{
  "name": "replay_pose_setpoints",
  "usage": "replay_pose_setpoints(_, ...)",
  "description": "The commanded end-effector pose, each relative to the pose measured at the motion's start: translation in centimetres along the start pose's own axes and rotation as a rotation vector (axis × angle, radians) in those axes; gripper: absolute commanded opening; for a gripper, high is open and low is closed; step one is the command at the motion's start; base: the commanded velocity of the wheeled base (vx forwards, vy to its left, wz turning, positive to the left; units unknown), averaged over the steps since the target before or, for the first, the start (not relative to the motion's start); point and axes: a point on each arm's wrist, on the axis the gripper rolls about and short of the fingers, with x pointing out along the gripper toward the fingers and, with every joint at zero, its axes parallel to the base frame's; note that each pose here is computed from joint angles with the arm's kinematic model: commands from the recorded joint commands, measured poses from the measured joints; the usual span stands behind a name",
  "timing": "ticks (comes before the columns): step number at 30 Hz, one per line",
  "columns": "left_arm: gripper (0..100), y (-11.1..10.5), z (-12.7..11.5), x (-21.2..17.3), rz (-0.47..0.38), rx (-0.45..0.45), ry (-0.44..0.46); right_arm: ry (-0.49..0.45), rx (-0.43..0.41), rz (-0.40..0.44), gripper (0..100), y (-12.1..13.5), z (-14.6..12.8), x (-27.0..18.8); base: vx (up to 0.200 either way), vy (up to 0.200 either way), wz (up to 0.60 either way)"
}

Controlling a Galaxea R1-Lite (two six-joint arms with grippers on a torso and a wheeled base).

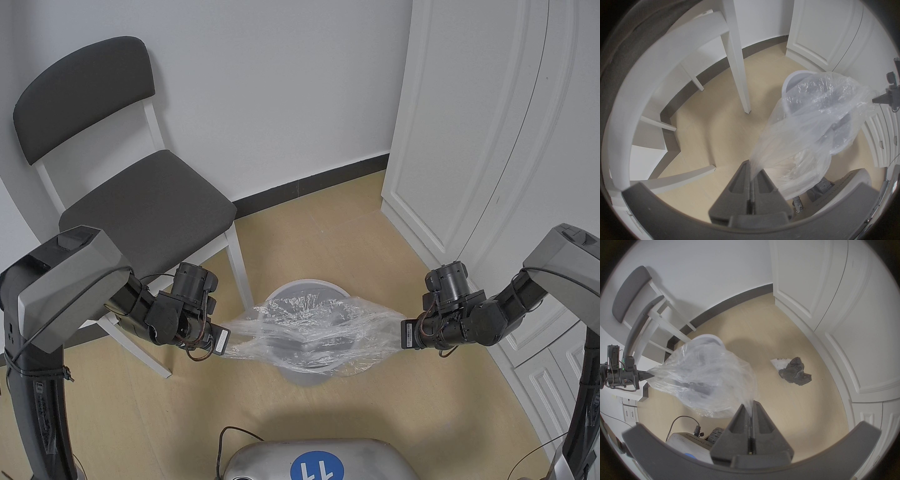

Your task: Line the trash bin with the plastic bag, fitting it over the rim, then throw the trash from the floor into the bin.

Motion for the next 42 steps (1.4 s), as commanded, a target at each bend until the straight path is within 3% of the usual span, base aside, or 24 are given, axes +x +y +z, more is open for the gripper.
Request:
replay_pose_setpoints(1,0,-0.2,-0.4,2.0,0.005,-0.011,0.024,0.038,0.012,-0.025,0,0.2,-1.0,2.5,0.0,0.0,0.0)
replay_pose_setpoints(11,0,-0.2,1.7,3.9,0.058,-0.165,-0.039,0.004,0.107,-0.037,0,0.8,-0.1,4.2,0.0,0.0,0.0)
replay_pose_setpoints(21,0,0.3,2.7,4.9,0.079,-0.243,-0.036,-0.043,0.183,-0.025,0,0.9,1.3,4.4,0.0,0.0,0.0)
replay_pose_setpoints(31,0,1.3,5.6,5.1,0.084,-0.408,-0.102,-0.163,0.339,0.023,0,1.4,4.9,3.1,0.0,0.0,0.0)
replay_pose_setpoints(42,0,1.7,7.8,5.0,0.099,-0.525,-0.126,-0.243,0.435,0.03,0,1.4,7.1,2.6,0.0,0.0,0.0)
